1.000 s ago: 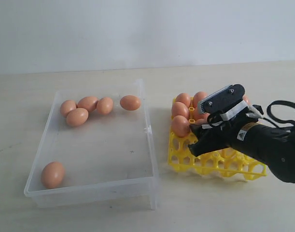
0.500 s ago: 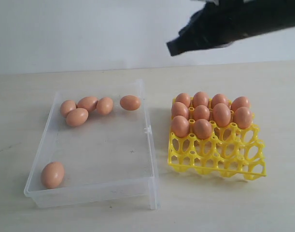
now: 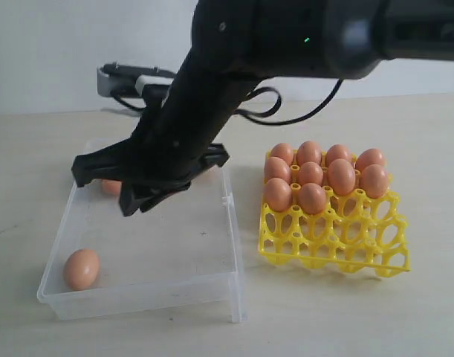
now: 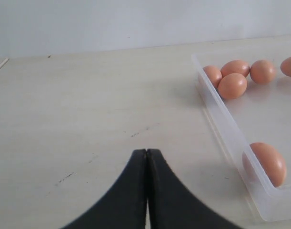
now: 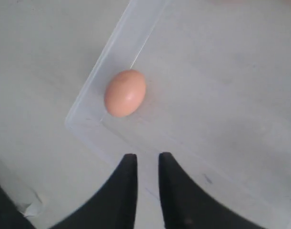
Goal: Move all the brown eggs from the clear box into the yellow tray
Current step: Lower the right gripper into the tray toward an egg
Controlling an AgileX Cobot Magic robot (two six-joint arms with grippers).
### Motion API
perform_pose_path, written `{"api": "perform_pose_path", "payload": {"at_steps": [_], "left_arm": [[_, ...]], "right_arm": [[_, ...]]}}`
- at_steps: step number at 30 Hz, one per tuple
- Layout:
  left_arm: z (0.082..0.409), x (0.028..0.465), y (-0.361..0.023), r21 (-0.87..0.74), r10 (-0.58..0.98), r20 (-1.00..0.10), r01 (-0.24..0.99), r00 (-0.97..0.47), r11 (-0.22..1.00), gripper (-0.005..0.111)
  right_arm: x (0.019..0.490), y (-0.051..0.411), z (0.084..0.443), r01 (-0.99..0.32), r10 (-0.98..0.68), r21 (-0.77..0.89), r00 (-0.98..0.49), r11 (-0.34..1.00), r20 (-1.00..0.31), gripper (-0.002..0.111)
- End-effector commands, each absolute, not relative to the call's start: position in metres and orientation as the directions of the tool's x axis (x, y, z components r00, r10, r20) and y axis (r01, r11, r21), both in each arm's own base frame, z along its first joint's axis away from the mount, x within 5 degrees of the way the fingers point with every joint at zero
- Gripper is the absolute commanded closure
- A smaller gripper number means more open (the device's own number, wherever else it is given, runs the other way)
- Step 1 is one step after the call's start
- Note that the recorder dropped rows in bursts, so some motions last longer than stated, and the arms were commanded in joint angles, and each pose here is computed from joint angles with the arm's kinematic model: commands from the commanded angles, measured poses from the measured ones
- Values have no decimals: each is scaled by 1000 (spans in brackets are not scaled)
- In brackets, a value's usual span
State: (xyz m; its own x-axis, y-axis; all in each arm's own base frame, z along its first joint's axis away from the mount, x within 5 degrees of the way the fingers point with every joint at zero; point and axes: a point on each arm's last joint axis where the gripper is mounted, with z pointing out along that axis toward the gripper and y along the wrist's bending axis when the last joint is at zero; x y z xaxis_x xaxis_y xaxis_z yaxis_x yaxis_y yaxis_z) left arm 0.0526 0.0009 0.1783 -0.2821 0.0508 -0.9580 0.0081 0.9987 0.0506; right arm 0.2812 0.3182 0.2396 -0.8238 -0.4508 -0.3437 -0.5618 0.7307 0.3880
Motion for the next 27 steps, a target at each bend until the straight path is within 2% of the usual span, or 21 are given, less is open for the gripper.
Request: {"api": "perform_pose_path", "payload": {"at_steps": [1,3,5,16,27], "left_arm": [[180,53,1,57,56,-959,6,-277,998,107],[180,53,1,57,56,-959,6,-277,998,107],[180,53,1,57,56,-959,6,-277,998,107],[180,53,1,57,56,-959,6,-277,998,107],[180,53,1,57,56,-959,6,-277,998,107]], "right_arm": [[284,344,213,-441,-371,488,-897,753,-239,54],[288,350,200,-371,-322,514,-929,773,-184,41],[293,357,188,-335,-300,521,-942,785,-154,35],[304,393,163,-350,-316,538,-935,767,-159,37],[310,395,148,-353,-319,502,-935,789,-156,39]]}}
